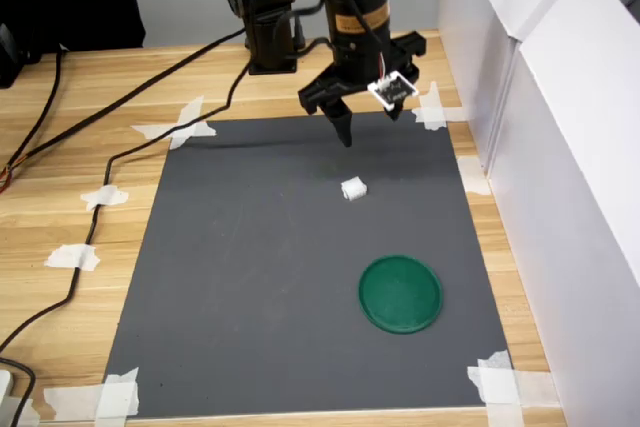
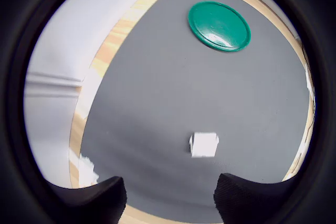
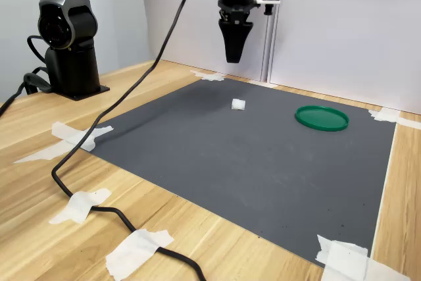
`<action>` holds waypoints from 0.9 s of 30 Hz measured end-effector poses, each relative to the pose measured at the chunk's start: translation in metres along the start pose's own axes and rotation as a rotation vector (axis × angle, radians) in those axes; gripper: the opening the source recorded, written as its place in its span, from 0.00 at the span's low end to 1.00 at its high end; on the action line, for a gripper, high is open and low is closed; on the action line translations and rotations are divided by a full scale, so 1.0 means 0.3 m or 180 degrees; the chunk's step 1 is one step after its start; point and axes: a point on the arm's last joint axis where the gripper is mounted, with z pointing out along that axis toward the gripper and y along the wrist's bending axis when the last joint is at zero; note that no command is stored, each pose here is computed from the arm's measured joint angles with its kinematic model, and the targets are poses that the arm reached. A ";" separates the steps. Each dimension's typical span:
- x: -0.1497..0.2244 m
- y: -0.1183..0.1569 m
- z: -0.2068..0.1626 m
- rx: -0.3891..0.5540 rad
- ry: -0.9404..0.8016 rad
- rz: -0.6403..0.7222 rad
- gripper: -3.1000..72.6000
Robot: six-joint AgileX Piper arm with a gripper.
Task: Grasp a white terminal and put it on the green lid.
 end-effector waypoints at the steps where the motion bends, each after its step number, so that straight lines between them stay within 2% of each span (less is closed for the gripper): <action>1: -0.007 -0.003 0.016 0.0019 -0.0002 0.0033 0.99; 16: -0.057 -0.022 0.155 0.0070 0.0016 0.0058 0.99; 27: -0.067 -0.015 0.209 -0.0040 0.0074 0.0159 0.98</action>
